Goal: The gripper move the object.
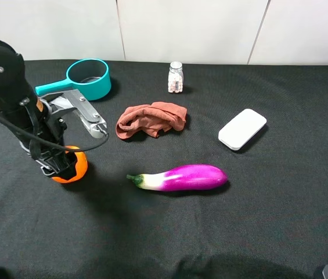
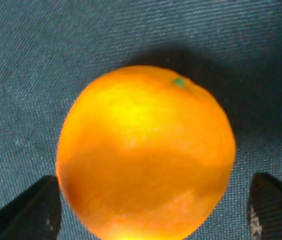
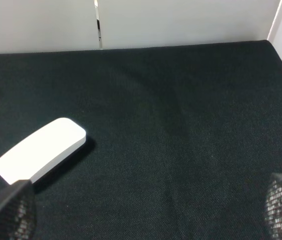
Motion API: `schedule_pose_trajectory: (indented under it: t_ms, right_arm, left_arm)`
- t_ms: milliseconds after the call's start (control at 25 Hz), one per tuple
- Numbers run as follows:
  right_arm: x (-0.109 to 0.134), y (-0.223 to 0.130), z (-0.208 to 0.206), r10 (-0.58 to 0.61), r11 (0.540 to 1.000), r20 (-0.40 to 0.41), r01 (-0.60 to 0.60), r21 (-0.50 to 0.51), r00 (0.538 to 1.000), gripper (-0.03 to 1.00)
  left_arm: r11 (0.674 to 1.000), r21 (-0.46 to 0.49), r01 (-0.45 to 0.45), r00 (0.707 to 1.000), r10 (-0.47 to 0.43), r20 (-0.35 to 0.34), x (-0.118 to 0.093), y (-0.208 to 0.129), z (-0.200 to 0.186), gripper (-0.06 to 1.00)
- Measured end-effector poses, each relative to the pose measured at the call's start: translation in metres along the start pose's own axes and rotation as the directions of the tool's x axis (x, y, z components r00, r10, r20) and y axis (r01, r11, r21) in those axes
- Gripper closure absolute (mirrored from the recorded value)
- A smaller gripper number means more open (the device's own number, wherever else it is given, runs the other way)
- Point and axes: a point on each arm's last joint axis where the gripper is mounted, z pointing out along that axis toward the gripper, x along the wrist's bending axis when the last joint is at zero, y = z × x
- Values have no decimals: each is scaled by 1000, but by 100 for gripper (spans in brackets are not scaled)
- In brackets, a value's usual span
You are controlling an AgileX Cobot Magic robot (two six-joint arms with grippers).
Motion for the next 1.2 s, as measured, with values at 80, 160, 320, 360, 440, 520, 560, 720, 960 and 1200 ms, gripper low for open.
schedule_pose_trajectory:
  t_ms: [80, 160, 320, 360, 440, 520, 560, 720, 960, 1200]
  right_arm:
    - [0, 0, 0, 0, 1000, 0, 0, 0, 1000, 27]
    - [0, 0, 0, 0, 1000, 0, 0, 0, 1000, 27]
    - [0, 0, 0, 0, 1000, 0, 0, 0, 1000, 27]
    - [0, 0, 0, 0, 1000, 0, 0, 0, 1000, 27]
    - [0, 0, 0, 0, 1000, 0, 0, 0, 1000, 27]
    - [0, 0, 0, 0, 1000, 0, 0, 0, 1000, 27]
    - [0, 0, 0, 0, 1000, 0, 0, 0, 1000, 27]
    - [0, 0, 0, 0, 1000, 0, 0, 0, 1000, 27]
    - [0, 0, 0, 0, 1000, 0, 0, 0, 1000, 27]
    - [0, 0, 0, 0, 1000, 0, 0, 0, 1000, 27]
  left_arm:
    - [1000, 1, -17, 1000, 17, 1, 0, 0, 0, 15]
    - [1000, 3, -27, 1000, 27, 1, 0, 0, 0, 15]
    - [999, 5, -45, 999, 45, 2, 0, 0, 0, 15]
    - [999, 6, -49, 999, 49, 2, 0, 0, 0, 15]
    - [999, 7, -53, 999, 53, 2, 0, -1, 0, 15]
    - [999, 7, -54, 999, 54, 2, 0, -1, 0, 15]
    - [998, 7, -55, 999, 55, 2, 0, -1, 0, 15]
    - [998, 9, -61, 998, 61, -3, 0, -1, 0, 15]
    - [999, 21, -44, 999, 44, -7, 5, -3, 2, 15]
    - [998, 66, -24, 1000, 23, 13, 7, -2, 16, 15]
